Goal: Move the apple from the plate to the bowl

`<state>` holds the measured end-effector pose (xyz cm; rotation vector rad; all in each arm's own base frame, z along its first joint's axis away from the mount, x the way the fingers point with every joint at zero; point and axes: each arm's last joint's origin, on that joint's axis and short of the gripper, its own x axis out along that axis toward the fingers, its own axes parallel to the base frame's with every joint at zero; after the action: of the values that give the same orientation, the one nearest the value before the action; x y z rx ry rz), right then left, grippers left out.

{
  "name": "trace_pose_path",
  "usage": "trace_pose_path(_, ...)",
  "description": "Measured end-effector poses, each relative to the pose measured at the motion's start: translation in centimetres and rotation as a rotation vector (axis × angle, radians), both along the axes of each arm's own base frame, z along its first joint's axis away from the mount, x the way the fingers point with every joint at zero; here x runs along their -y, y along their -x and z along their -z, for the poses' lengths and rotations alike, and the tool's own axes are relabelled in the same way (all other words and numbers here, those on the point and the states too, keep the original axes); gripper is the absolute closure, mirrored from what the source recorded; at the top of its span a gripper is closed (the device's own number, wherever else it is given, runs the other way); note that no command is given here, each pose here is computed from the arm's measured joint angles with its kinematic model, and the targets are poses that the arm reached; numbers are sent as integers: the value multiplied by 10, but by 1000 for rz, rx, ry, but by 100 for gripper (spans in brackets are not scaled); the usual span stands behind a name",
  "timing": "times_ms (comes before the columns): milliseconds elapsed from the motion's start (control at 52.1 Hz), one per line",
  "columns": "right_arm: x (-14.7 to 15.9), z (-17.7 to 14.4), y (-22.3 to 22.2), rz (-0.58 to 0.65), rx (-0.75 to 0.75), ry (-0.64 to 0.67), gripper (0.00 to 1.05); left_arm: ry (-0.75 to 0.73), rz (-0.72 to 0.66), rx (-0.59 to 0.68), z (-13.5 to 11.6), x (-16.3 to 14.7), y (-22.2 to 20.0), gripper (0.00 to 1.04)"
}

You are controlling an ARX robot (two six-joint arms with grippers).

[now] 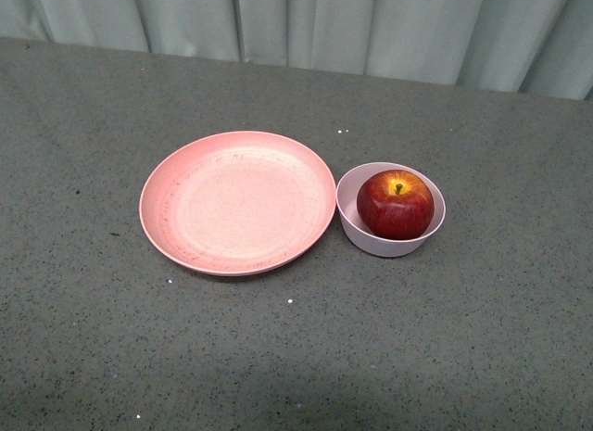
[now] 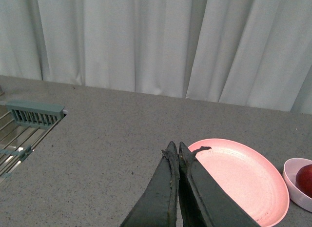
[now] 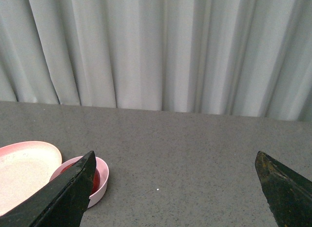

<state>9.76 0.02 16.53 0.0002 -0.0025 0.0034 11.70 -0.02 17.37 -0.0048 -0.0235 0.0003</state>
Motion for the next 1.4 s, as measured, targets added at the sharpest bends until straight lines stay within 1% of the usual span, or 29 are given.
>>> trace_pose_path(499,0,0,0,0,0,0,9,0,0,0,0,0,9,101)
trace_pose_path(595,0,0,0,0,0,0,9,0,2,-34,5,0,16,101)
trace_pose_path(671,0,0,0,0,0,0,9,0,3,-7,3,0,20,101)
trace_pose_path(863,0,0,0,0,0,0,9,0,2,-7,4,0,20,101)
trace_pose_path(902,0,0,0,0,0,0,9,0,3,-6,4,0,20,99)
trace_pose_path(940,0,0,0,0,0,0,9,0,2,-6,4,0,20,94)
trace_pose_path(1093,0,0,0,0,0,0,9,0,2,-6,4,0,20,64)
trace_pose_path(1113,0,0,0,0,0,0,9,0,2,-6,4,0,20,62)
trace_pose_path(1189,0,0,0,0,0,0,9,0,2,-6,4,0,20,47)
trace_pose_path(1208,0,0,0,0,0,0,9,0,3,-6,4,0,20,46)
trace_pose_path(1228,0,0,0,0,0,0,9,0,2,-6,4,0,20,40)
trace_pose_path(1343,0,0,0,0,0,0,9,0,3,-6,3,0,20,24)
trace_pose_path(1381,0,0,0,0,0,0,9,0,2,-6,4,0,20,17)
trace_pose_path(1400,0,0,0,0,0,0,9,0,2,-6,3,0,20,15)
